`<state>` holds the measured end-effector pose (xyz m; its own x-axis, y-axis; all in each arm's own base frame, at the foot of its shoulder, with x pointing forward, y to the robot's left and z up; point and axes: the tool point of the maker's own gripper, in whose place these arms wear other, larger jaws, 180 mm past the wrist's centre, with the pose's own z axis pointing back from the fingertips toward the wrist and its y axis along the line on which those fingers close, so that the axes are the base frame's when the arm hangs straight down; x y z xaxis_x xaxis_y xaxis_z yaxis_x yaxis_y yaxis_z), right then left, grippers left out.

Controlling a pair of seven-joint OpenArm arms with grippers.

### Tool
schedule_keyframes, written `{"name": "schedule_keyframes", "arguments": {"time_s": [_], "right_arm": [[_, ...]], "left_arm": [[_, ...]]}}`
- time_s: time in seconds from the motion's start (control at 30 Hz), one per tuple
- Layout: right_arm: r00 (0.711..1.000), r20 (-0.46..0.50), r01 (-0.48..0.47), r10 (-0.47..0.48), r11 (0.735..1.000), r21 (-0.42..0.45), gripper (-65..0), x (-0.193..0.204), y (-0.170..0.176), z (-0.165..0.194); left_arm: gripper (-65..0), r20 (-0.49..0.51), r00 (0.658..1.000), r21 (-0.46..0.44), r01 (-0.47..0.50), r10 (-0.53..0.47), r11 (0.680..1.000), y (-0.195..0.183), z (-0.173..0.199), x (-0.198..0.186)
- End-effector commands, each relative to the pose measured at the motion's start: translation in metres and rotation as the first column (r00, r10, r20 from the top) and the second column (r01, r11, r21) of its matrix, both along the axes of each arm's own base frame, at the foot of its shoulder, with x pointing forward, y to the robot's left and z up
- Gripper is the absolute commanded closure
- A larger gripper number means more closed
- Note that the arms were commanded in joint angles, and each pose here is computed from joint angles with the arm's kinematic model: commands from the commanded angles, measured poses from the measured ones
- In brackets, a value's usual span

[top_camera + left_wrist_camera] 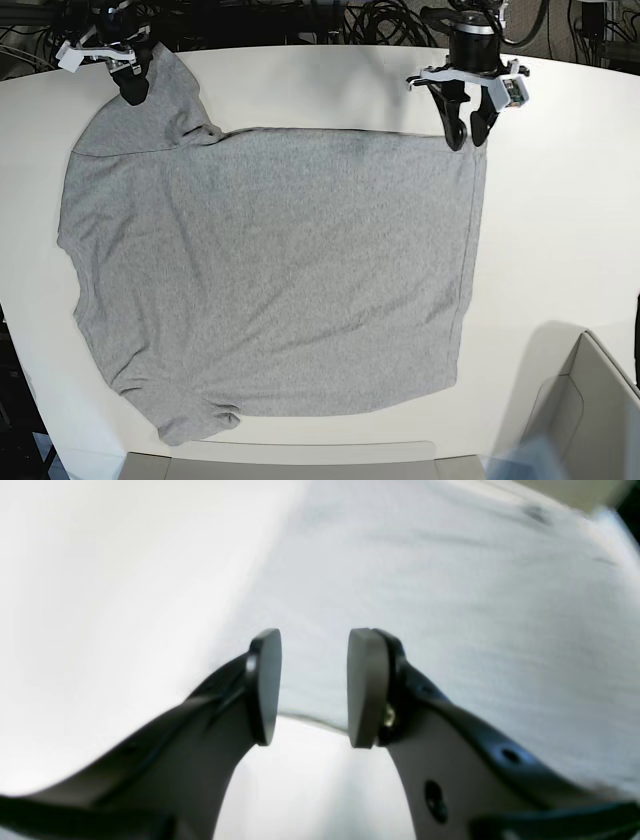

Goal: Fold the T-shirt properly
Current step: 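Close both grippers on the shirt's shoulder corners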

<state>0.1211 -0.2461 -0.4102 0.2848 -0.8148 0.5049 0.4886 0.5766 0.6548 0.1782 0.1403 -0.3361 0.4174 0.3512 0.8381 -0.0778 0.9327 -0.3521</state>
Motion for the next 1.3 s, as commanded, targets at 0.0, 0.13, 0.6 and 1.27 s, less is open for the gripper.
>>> {"name": "schedule_keyframes", "arguments": {"time_s": [0.0,0.13,0.6,1.27], "right_arm": [[1.0,-0.024,-0.006,0.006,1.0,-0.006,-27.4,-0.005,-0.002,-0.001],[1.0,-0.027,-0.006,0.006,1.0,-0.006,-27.4,-0.006,-0.002,-0.002],[0.999,-0.038,-0.004,0.004,1.0,-0.004,-27.4,-0.011,-0.001,-0.004],[0.999,-0.038,-0.005,0.005,1.0,-0.001,-27.4,-0.011,0.0,-0.003]], "left_arm": [[-23.1,0.02,1.0,-0.06,0.014,-0.012,0.998,0.0,0.009,0.007],[-23.1,-0.005,1.0,-0.251,-0.01,0.009,0.968,0.022,0.016,0.029],[-23.1,-0.216,0.975,-0.342,-0.026,-0.052,0.939,0.064,-0.041,0.041],[-23.0,-0.358,0.932,-0.326,-0.184,0.059,0.927,0.094,-0.105,0.013]]}}
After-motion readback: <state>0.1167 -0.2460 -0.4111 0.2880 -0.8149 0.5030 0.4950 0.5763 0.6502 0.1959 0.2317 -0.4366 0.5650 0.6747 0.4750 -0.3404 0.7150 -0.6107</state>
